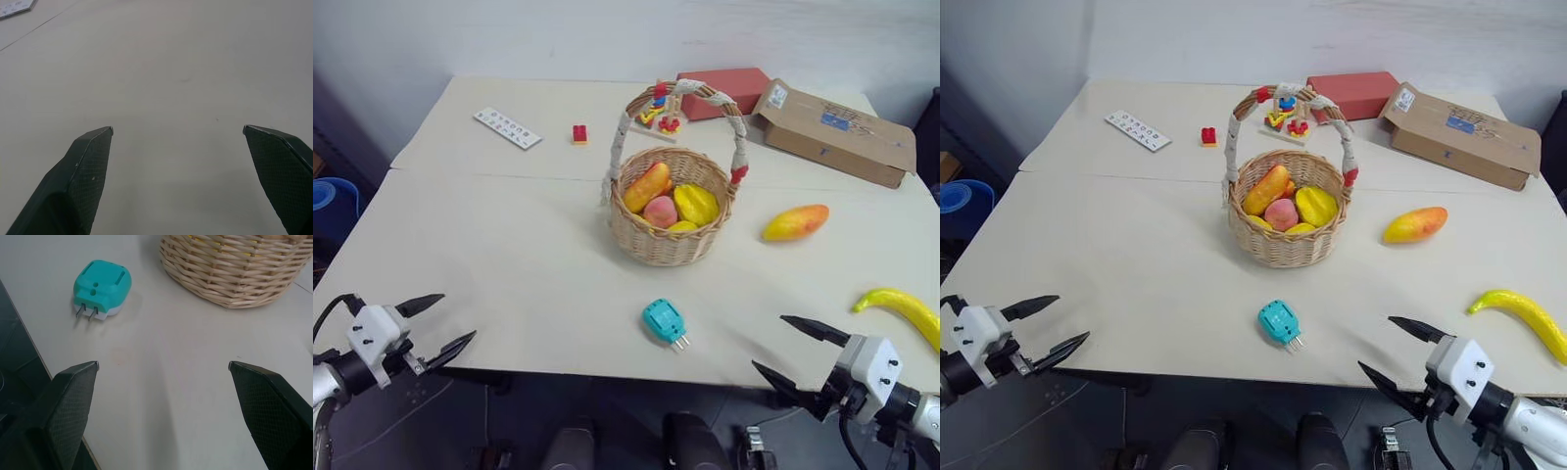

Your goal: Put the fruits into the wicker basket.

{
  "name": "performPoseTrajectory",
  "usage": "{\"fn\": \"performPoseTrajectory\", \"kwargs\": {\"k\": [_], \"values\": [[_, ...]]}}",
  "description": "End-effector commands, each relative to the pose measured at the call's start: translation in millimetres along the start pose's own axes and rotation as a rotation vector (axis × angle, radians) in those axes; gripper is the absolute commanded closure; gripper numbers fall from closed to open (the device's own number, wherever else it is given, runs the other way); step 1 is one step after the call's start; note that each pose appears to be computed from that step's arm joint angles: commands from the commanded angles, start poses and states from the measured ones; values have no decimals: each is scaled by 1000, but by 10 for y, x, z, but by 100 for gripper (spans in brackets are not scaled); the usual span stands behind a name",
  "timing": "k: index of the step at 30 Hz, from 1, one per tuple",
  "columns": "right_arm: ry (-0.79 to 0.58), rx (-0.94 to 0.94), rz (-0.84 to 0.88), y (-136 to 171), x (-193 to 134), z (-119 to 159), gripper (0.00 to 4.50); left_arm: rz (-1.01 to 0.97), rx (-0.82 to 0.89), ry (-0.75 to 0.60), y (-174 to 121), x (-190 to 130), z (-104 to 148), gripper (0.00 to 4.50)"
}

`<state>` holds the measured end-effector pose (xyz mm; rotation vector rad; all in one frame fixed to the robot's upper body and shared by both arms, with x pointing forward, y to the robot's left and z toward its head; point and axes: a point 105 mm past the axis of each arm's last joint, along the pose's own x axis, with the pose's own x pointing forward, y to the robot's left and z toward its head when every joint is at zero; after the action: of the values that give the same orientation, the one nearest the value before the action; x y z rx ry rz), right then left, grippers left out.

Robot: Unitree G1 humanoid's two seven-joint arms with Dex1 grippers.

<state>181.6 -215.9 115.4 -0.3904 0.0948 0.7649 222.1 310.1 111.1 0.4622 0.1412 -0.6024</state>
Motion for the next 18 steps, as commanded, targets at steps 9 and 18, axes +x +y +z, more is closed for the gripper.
{"fn": "performPoseTrajectory", "kwargs": {"k": [9, 18], "values": [[-26, -26, -43, -64, -68, -23, 7, -143, -117, -16, -68, 6, 51, 0], [-90, 78, -18, 40, -25, 10, 7, -351, -153, -82, -285, 94, 325, 0]]}}
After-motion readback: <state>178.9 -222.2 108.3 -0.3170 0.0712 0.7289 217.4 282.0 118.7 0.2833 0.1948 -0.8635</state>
